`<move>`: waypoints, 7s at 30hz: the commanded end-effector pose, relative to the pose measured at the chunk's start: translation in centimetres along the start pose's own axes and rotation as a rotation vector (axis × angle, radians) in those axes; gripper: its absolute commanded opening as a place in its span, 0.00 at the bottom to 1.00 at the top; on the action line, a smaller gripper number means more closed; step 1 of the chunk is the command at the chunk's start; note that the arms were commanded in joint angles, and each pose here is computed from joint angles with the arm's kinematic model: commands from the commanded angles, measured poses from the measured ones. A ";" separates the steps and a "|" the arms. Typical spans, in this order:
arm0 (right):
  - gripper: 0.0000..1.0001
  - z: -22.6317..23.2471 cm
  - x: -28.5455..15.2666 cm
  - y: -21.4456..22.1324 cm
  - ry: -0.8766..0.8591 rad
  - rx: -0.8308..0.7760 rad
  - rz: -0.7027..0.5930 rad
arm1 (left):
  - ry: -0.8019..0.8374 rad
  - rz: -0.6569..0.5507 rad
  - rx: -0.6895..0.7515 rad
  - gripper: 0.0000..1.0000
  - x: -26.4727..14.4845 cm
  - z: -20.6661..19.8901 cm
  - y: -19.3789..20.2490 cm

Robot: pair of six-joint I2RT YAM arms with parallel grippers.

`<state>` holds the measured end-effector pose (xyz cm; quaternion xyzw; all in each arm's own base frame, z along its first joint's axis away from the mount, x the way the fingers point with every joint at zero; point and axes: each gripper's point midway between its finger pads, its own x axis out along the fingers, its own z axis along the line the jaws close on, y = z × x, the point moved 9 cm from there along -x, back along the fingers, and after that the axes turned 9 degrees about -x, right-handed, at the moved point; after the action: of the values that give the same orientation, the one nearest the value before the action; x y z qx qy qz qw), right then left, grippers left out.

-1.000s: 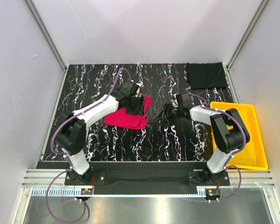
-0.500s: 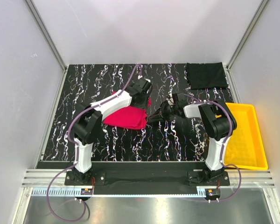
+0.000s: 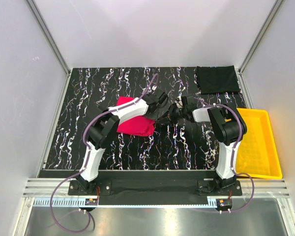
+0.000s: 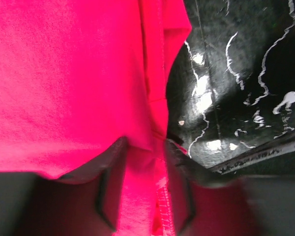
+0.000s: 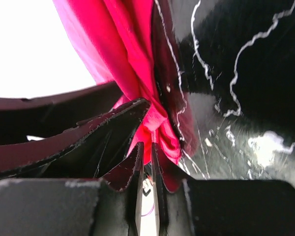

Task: Fold and stack the t-shirts
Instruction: Fold the tshirt

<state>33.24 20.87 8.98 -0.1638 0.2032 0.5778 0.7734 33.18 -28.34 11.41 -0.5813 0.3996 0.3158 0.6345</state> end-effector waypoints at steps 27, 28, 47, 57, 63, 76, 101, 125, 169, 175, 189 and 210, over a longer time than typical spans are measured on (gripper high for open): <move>0.07 1.5 5.3 -2.9 -0.062 -0.026 0.017 | 0.024 -0.146 -0.016 0.00 -4.5 0.2 -3.5; 0.07 1.3 5.6 -2.8 -0.058 -0.022 0.021 | 0.028 -0.148 -0.015 0.00 -4.7 0.1 -3.5; 0.07 -1.8 6.0 -1.8 0.226 -0.032 -0.039 | 0.133 -0.114 -0.062 0.00 -5.7 -1.0 -3.7; 0.06 -2.2 6.1 -1.8 0.236 -0.030 -0.027 | 0.144 -0.104 -0.057 0.00 -5.5 -1.5 -4.3; 0.07 -2.5 6.1 -1.6 0.247 -0.030 -0.027 | 0.178 -0.101 -0.072 0.00 -6.1 -1.9 -4.6; 0.08 -0.5 4.4 -2.3 0.282 -0.105 -0.056 | 0.248 0.022 0.005 0.15 -3.3 -1.8 -3.5; 0.21 6.9 -1.7 -8.8 0.062 -0.191 -0.006 | 0.861 -0.031 -0.173 0.37 -7.6 4.2 -0.1; 0.20 0.6 5.4 -11.0 0.080 -0.104 0.001 | 0.903 0.280 -0.193 0.29 0.1 3.7 5.9; 0.68 2.9 -12.7 3.8 0.208 -0.269 -0.022 | 0.603 0.096 -0.645 0.50 -2.3 20.3 5.0; 0.70 0.8 -13.4 7.0 0.226 -0.208 -0.033 | 0.682 0.181 -0.726 0.19 -1.1 19.3 8.0; 1.00 -1.4 -12.0 7.7 0.155 -0.119 -0.147 | 0.846 0.408 -0.595 0.27 -6.1 8.7 15.9; 0.98 -3.7 -9.6 11.0 0.169 -0.077 -0.174 | 1.115 0.380 -0.198 0.54 -17.3 4.0 14.6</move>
<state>19.71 13.29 10.14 -0.2329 0.2499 0.5161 0.7854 12.73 -21.54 17.75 -0.6353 0.7360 0.1228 0.1991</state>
